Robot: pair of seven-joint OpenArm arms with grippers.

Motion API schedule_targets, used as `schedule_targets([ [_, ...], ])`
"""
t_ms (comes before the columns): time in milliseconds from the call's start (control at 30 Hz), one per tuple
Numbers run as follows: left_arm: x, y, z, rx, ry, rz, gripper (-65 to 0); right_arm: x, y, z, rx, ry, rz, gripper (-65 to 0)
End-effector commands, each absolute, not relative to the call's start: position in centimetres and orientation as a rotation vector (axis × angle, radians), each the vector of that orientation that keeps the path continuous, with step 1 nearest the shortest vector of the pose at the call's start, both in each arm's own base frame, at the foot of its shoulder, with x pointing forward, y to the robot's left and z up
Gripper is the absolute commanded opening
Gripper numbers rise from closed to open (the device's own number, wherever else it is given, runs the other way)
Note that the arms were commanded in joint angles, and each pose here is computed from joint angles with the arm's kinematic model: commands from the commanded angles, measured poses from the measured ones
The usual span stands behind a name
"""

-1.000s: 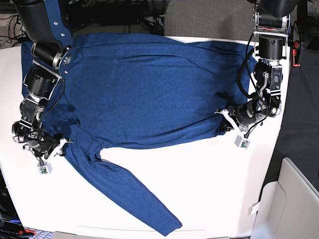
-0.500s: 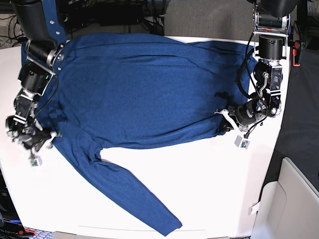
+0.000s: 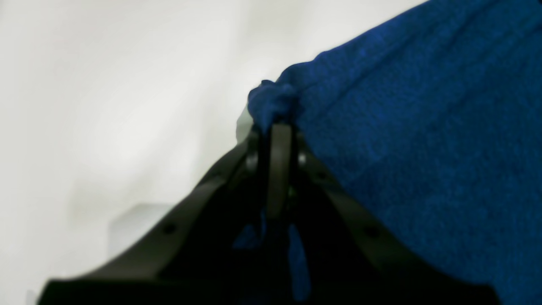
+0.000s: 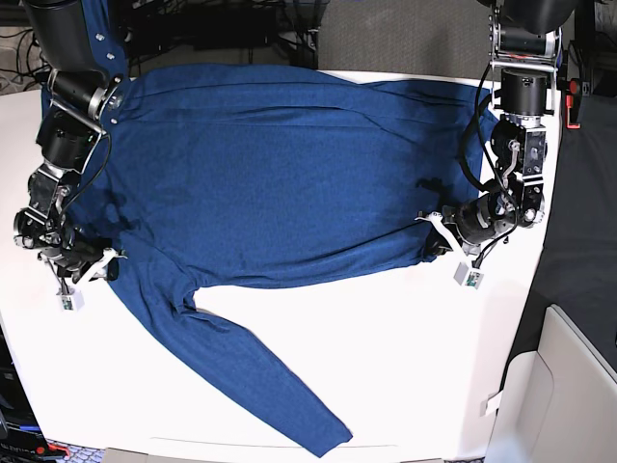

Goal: Fold the T-shirt properly
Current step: 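Fold the hem up onto the shoulders with both grippers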

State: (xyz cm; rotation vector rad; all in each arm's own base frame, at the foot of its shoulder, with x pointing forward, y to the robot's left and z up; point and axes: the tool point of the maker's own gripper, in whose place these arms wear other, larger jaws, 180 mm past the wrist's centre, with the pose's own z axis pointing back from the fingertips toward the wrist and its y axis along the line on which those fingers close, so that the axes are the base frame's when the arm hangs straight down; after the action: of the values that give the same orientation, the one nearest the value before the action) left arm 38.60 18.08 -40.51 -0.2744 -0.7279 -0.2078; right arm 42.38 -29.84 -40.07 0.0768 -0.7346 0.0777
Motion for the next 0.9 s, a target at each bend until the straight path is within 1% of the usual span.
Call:
schedule_targets([
  [0,40.1,18.4,-38.5,-0.272,-0.792,-0.214,-64.7,40.3,-29.6,-42.0,0.074,-0.601,0.108,-49.3],
  [67,40.1,18.4,-38.5,-0.272,-0.792,-0.214,-64.7,40.1,-29.6,-42.0,0.093,-0.599,0.091,-58.8],
  [100,40.1,18.4,-38.5,-0.272,-0.792,-0.214,-64.7,40.1,-29.5,-42.0,0.103,-0.599,0.082,-62.4],
  [133,40.1,18.4,-38.5,-0.272,-0.792,-0.214,-64.7,39.9,-29.4,-42.1,0.114,-0.593,0.075,-64.7],
  [400,40.1,18.4,-38.5,-0.272,-0.793,-0.215,-64.7,37.8,-29.8,-39.4,0.165,-0.661,0.044,-64.2],
  [567,39.6,17.7,-37.0,-0.272,-0.84,-0.247,-64.7,36.0,-29.6,-36.6,0.199,-0.741,0.069,-64.2],
  [633,39.1,18.3,-36.0,-0.264,-0.88,-0.231,-64.7,35.2,-29.1,-35.3,0.228,-0.788,0.084,-64.2],
  [733,37.8,19.2,-35.1,-0.249,-0.916,-0.211,-64.7,33.7,-28.3,-34.4,0.281,-0.818,0.098,-64.2],
  [867,35.7,20.4,-34.9,-0.224,-0.928,-0.189,-64.7,31.1,-29.3,-33.5,0.3,-0.86,0.058,-64.2],
])
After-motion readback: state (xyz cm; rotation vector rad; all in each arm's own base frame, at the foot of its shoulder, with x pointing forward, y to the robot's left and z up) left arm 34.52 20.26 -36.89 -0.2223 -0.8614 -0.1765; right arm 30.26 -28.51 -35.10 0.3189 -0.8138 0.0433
